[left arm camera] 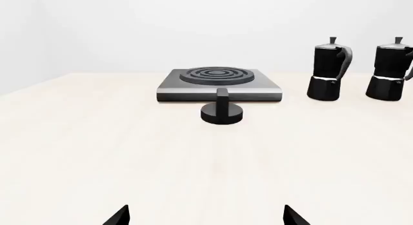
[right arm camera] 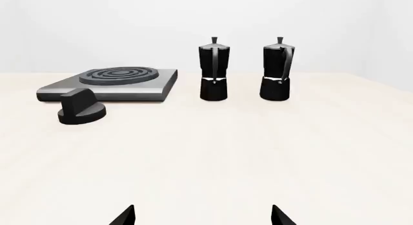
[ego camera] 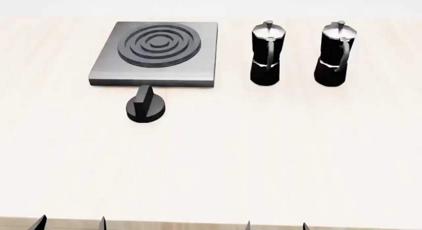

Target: Put both moka pots on the stove.

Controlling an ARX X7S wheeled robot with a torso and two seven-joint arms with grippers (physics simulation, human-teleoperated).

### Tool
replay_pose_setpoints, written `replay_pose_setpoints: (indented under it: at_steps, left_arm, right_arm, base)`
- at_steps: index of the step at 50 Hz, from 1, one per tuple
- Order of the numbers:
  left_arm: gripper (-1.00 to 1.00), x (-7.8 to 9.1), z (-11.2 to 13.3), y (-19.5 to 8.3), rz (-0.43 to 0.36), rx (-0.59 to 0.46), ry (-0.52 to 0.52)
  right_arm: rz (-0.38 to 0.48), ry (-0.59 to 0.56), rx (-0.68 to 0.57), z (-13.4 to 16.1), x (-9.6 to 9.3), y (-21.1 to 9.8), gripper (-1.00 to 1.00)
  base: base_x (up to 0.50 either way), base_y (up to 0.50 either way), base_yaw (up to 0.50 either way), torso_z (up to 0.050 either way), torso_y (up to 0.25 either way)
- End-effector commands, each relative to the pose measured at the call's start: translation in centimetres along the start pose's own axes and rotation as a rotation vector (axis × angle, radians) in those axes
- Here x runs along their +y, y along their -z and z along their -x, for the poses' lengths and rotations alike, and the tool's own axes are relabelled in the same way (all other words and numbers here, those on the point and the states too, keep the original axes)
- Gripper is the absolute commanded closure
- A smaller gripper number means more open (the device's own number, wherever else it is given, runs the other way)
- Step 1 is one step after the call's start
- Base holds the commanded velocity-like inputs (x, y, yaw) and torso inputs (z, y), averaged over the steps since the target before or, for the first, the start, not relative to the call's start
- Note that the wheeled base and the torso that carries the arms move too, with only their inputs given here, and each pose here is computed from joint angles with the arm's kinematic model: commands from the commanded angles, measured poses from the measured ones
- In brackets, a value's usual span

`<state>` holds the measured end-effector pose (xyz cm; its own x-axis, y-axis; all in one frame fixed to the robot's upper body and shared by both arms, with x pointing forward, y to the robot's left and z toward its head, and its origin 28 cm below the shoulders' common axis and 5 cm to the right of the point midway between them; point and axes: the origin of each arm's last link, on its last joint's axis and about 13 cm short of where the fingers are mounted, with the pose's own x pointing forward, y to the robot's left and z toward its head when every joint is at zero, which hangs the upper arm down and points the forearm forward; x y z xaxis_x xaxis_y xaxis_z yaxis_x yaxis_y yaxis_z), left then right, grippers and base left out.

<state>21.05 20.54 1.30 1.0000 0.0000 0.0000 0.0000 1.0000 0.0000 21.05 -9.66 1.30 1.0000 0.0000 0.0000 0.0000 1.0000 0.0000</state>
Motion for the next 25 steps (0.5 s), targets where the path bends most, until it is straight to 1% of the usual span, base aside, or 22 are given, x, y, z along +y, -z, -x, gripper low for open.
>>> replay_pose_setpoints:
  at_steps: [1,3,4,5,6,8,10,12,14,15,18,22,23,24,25]
  left_arm:
    - [-1.0,0.0,0.0,-0.1,0.0,0.0,0.0]
    - [-1.0,0.0,0.0,0.0,-0.007,-0.001,-0.004]
    - [-1.0,0.0,0.0,0.1,-0.003,-0.001,-0.003]
    - [-1.0,0.0,0.0,0.1,0.0,0.001,-0.002]
    - [-1.0,0.0,0.0,0.2,0.014,0.004,0.005]
    - [-1.0,-0.2,-0.1,0.3,0.002,0.005,0.007]
    - [-1.0,-0.2,0.0,0.0,0.001,0.0,0.008]
    - [-1.0,-0.3,0.2,-0.6,-0.002,-0.014,0.011]
    - [-1.0,-0.3,0.5,-1.5,-0.004,-0.041,0.01]
    - [-1.0,-0.4,0.7,-2.1,0.004,-0.062,0.018]
    - [-1.0,-0.5,1.7,-4.6,-0.005,-0.139,0.023]
    - [-1.0,-0.5,3.1,-7.3,-0.02,-0.225,0.023]
    - [-1.0,-0.6,3.7,-8.2,-0.016,-0.248,0.029]
    - [-1.0,-0.6,3.9,-8.6,-0.021,-0.262,0.028]
    - [-1.0,-0.6,4.2,-9.1,-0.029,-0.279,0.025]
  right_arm:
    - [0.0,0.0,0.0,0.0,0.0,-0.1,-1.0]
    - [-0.006,-0.004,0.006,0.1,0.0,0.1,-1.0]
    - [-0.049,-0.025,0.021,0.1,0.0,-0.1,-1.0]
    - [-0.055,-0.026,0.023,0.2,0.0,-0.3,-1.0]
    - [-0.02,-0.022,0.003,0.1,0.0,-0.4,-1.0]
    - [-0.028,-0.025,0.002,0.2,0.1,-0.6,-1.0]
    - [-0.006,-0.021,-0.009,0.2,0.1,-0.7,-1.0]
    - [-0.007,-0.02,-0.019,0.4,0.0,-1.4,-1.0]
    - [-0.011,-0.024,-0.061,0.8,0.0,-2.8,-1.0]
    - [-0.016,-0.029,-0.093,1.3,0.0,-3.9,-1.0]
    - [-0.011,-0.033,-0.155,2.3,0.1,-6.2,-1.0]
    - [0.002,-0.052,-0.223,3.5,0.3,-8.3,-1.0]
    - [0.019,-0.042,-0.258,4.0,0.3,-9.1,-1.0]
    - [0.027,-0.039,-0.269,4.2,0.3,-9.5,-1.0]
    - [0.061,-0.02,-0.295,4.4,0.2,-9.8,-1.0]
  base:
    - [0.0,0.0,0.0,0.0,0.0]
    - [0.0,0.0,0.0,0.0,0.0]
    - [0.0,0.0,0.0,0.0,0.0]
    - [0.0,0.0,0.0,0.0,0.0]
    - [0.0,0.0,0.0,0.0,0.0]
    - [0.0,0.0,0.0,0.0,0.0]
    - [0.0,0.0,0.0,0.0,0.0]
    - [0.0,0.0,0.0,0.0,0.0]
    - [0.0,0.0,0.0,0.0,0.0]
    - [0.0,0.0,0.0,0.0,0.0]
    - [0.0,0.0,0.0,0.0,0.0]
    - [0.0,0.0,0.0,0.0,0.0]
    - [0.0,0.0,0.0,0.0,0.0]
    - [0.0,0.0,0.0,0.0,0.0]
    - [0.0,0.0,0.0,0.0,0.0]
